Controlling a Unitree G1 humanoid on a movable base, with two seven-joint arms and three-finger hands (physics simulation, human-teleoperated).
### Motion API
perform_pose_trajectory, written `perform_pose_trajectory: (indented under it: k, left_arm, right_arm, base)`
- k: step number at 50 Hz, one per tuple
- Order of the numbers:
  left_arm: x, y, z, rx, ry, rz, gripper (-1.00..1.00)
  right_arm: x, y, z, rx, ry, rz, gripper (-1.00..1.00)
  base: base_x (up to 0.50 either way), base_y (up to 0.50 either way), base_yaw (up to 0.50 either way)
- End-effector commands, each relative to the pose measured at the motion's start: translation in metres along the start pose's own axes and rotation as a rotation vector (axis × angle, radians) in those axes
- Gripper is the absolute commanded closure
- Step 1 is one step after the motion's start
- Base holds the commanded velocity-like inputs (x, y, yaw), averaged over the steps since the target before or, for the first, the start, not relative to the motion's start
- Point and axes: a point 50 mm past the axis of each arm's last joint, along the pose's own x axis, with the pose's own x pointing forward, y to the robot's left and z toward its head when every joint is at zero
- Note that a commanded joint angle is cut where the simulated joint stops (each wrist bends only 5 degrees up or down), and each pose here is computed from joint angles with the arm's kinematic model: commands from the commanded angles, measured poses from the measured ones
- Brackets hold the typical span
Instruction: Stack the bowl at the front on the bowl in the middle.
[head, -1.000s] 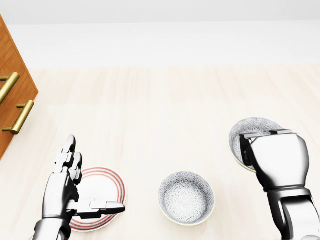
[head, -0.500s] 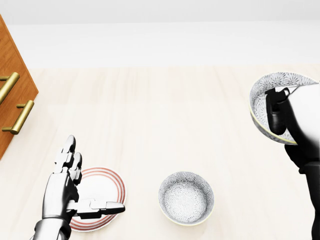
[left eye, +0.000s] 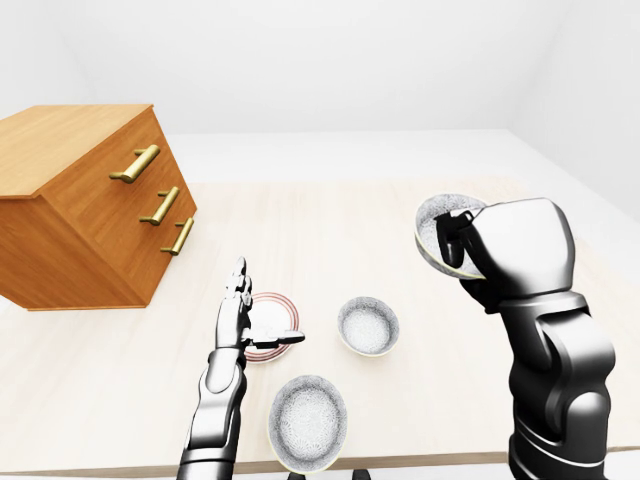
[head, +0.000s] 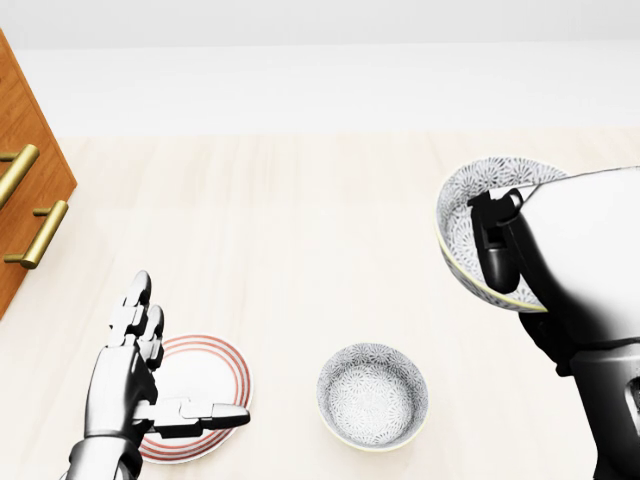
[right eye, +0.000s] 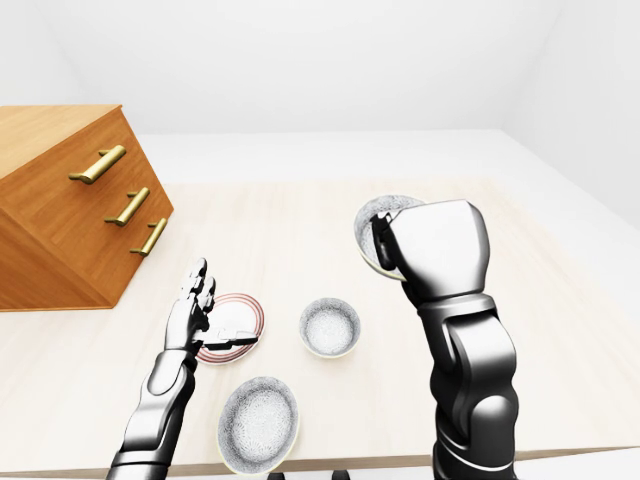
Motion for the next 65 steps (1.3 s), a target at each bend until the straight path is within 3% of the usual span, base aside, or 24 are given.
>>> perform_pose_trajectory:
  k: [1, 36, 65]
  left_arm:
    - [0.001, 0.000, 0.000, 0.000, 0.000, 0.001, -1.00]
    - [-0.001, 0.000, 0.001, 0.001, -0.001, 0.000, -1.00]
    - [0.000, 0.000, 0.000, 0.000, 0.002, -0.001, -1.00]
  right_arm:
    - [-0.005, 0.001, 0.017, 0.039, -0.026, 0.011, 1.00]
    - [-0.029, 0.056, 0.069, 0.109, -0.107, 0.091, 1.00]
    - [-0.047, 0.080, 0.068, 0.063, -0.116, 0.153, 1.00]
  base:
    - [0.00, 0.00, 0.00]
    - [0.00, 0.00, 0.00]
    - [0.00, 0.00, 0.00]
